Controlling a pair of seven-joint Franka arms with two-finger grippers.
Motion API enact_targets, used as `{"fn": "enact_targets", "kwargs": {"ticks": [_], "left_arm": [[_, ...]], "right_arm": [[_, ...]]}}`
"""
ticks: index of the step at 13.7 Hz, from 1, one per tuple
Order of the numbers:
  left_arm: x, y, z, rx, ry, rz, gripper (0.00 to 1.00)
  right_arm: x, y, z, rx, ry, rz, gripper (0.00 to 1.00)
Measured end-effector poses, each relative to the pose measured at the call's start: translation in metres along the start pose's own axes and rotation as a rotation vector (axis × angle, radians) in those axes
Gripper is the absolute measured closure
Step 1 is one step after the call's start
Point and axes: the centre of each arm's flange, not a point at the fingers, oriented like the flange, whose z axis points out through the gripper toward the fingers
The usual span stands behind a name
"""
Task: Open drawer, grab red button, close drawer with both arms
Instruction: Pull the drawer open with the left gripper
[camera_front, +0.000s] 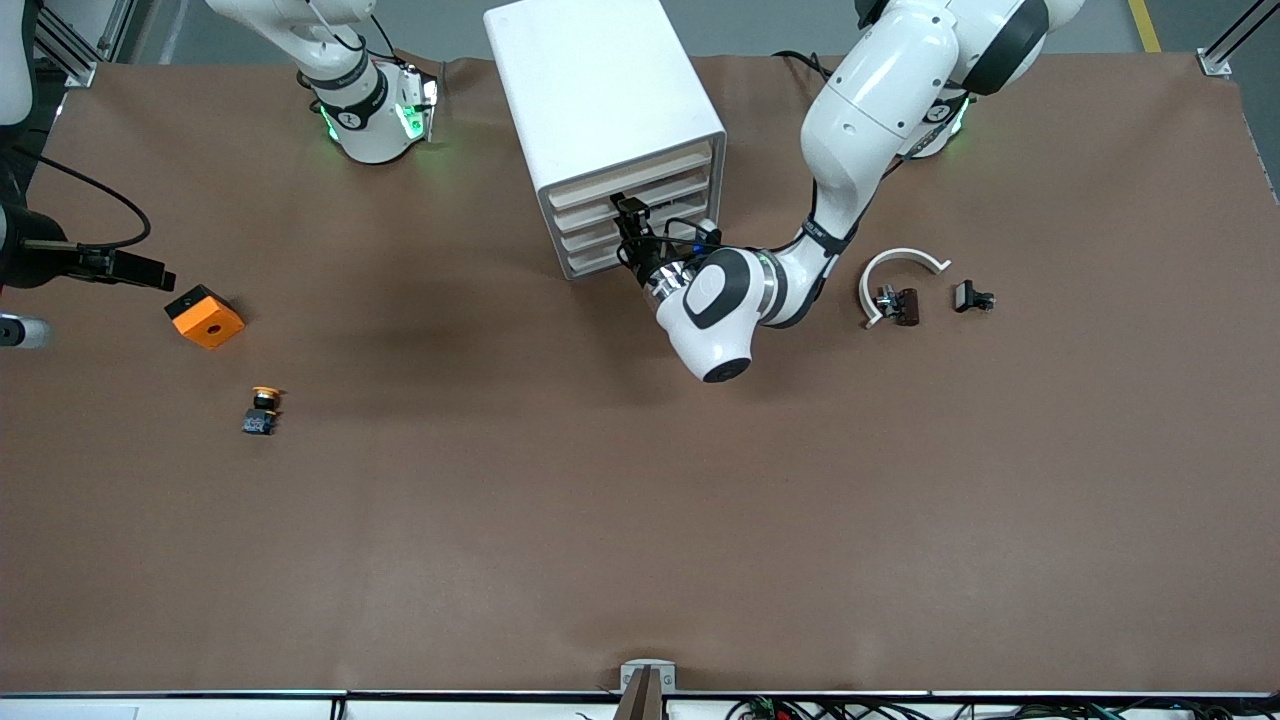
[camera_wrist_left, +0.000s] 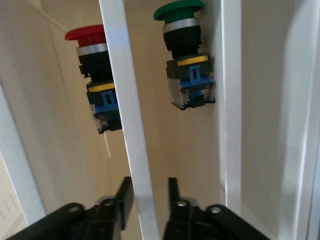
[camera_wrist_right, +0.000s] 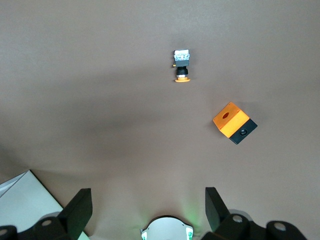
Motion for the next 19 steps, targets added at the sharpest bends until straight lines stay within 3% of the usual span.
{"fn": "enact_targets", "kwargs": {"ticks": [1,2,7,15,19], "left_arm": [[0.001,0.001,0.001,0.005,0.002,-0.004,0.83],[0.001,0.0,0.001,0.011,0.006,-0.016,0.88],[0.004,0.001,-0.009,0.01,-0.006,-0.026,0.88],[0.017,0.01,-0.074,-0.016,-0.103,-0.031,0.89],[0.022,0.01,-0.106,-0.044,-0.146,-0.026,0.89]], "right_arm": [[0.0,0.0,0.0,0.0,0.0,0.0,0.0],[0.0,0.0,0.0,0.0,0.0,0.0,0.0],[0.0,0.0,0.0,0.0,0.0,0.001,0.0],[0.0,0.0,0.0,0.0,0.0,0.008,0.0],[-0.001,-0.016,0.0,-0.005,0.001,0.133,0.0]]}}
